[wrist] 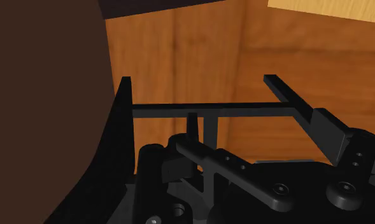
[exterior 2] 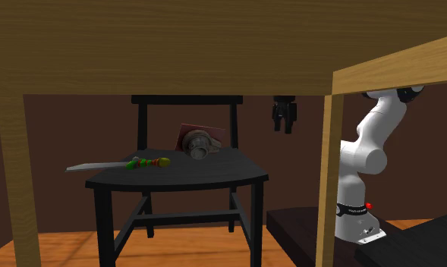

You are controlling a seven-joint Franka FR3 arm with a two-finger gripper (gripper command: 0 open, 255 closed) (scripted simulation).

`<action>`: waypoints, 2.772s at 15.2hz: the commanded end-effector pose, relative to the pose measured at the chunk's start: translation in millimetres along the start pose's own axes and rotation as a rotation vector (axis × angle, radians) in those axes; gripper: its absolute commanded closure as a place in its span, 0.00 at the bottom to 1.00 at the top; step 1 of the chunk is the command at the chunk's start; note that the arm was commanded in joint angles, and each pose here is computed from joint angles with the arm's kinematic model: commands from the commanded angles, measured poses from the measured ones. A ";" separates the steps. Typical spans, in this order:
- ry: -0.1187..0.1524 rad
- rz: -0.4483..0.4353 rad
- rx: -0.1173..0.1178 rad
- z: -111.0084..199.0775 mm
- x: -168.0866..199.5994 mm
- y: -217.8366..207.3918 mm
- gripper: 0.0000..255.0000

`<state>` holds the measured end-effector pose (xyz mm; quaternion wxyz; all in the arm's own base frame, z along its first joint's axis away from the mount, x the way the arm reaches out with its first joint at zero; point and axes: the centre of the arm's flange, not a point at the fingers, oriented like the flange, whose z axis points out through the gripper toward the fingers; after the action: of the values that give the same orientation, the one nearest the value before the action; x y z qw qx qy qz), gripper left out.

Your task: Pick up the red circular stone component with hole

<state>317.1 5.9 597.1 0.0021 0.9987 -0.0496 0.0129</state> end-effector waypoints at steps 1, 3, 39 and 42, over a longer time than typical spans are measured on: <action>0.000 0.000 0.000 0.0 0.0 0.0 0.00; -0.001 -0.015 0.000 -3.0 26.2 -3.1 0.00; -0.009 -0.164 -0.001 7.6 283.9 -55.3 1.00; -0.009 -0.164 -0.001 7.8 284.1 -55.1 1.00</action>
<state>604.9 33.2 598.4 0.0036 0.9994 0.0328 0.0102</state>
